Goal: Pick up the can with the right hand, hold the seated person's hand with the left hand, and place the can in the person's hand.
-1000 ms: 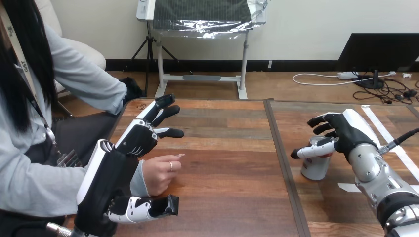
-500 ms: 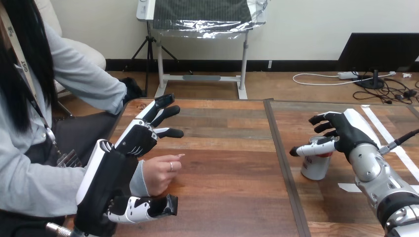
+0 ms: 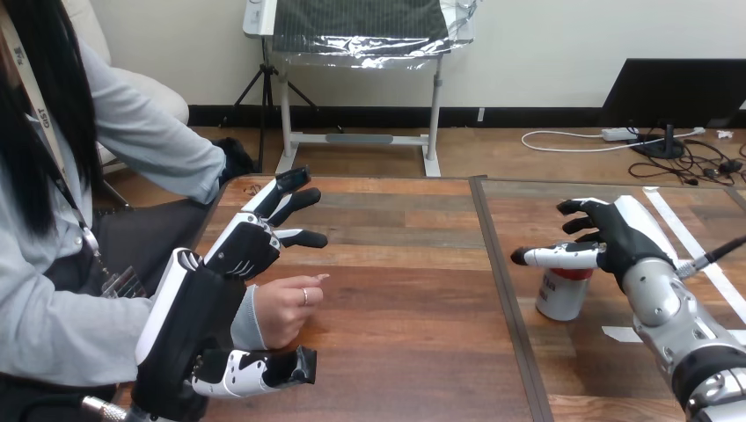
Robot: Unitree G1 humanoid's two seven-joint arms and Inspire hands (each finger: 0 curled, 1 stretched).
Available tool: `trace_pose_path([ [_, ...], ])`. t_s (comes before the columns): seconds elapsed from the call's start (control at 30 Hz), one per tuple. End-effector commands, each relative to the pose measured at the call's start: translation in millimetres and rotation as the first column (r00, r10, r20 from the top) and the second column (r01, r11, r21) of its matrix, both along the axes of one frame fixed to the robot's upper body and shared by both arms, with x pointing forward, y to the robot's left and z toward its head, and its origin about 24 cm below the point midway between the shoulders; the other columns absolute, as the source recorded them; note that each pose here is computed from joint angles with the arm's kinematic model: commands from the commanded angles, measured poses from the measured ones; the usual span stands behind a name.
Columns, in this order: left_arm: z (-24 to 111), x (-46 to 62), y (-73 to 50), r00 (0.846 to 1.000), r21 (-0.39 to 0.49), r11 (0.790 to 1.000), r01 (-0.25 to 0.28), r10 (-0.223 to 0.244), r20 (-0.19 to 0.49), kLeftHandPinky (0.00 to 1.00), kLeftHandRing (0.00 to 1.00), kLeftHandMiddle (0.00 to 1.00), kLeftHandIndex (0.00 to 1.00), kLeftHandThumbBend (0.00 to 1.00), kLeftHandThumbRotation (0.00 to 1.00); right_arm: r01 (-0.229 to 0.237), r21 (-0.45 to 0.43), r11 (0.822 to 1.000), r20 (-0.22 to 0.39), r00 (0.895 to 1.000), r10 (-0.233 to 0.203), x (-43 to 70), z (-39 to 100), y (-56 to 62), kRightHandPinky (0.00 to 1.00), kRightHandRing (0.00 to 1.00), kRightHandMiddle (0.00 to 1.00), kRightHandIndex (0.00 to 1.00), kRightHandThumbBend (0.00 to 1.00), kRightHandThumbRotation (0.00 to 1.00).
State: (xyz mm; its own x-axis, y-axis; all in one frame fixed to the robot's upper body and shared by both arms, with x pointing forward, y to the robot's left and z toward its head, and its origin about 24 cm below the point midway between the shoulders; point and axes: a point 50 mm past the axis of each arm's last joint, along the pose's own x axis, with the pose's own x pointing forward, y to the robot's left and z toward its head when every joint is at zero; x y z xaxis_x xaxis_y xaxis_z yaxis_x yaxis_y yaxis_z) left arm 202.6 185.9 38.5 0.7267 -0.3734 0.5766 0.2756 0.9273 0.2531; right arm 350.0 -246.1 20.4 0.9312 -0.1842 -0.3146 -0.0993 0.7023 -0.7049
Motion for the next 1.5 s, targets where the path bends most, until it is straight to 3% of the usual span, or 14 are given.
trace_pose_path([
  [0.0, 17.1, 9.4, 1.5, 0.996, 0.003, 1.0, 0.004, -0.004, 0.088, 0.7, 0.89, 0.94, 0.9, 1.0, 0.63, -0.005, 0.039, 0.999, 0.07, 0.998, 0.002, 6.4, 10.4, 4.2, 0.7, 0.78, 0.82, 0.87, 0.97, 0.39],
  [0.33, 17.0, 9.3, 2.1, 0.997, 0.0, 1.0, 0.007, -0.007, 0.08, 0.71, 0.89, 0.94, 0.9, 1.0, 0.62, 0.016, 0.1, 0.995, 0.09, 0.996, -0.025, 1.4, 5.1, 2.5, 0.7, 0.79, 0.84, 0.9, 1.0, 0.45],
  [1.0, 18.0, 9.3, 5.0, 0.997, 0.006, 1.0, 0.019, -0.019, 0.069, 0.73, 0.92, 0.96, 0.91, 1.0, 0.64, 0.082, 0.195, 0.977, 0.113, 0.988, -0.106, -10.8, -8.9, -0.8, 0.73, 0.82, 0.86, 0.92, 0.99, 0.41],
  [1.47, 19.1, 9.4, 7.2, 0.997, 0.012, 1.0, 0.012, -0.013, 0.076, 0.73, 0.91, 0.96, 0.9, 1.0, 0.63, 0.121, 0.271, 0.955, 0.151, 0.974, -0.166, -19.4, -16.0, -3.1, 0.76, 0.84, 0.85, 0.92, 0.98, 0.4],
])
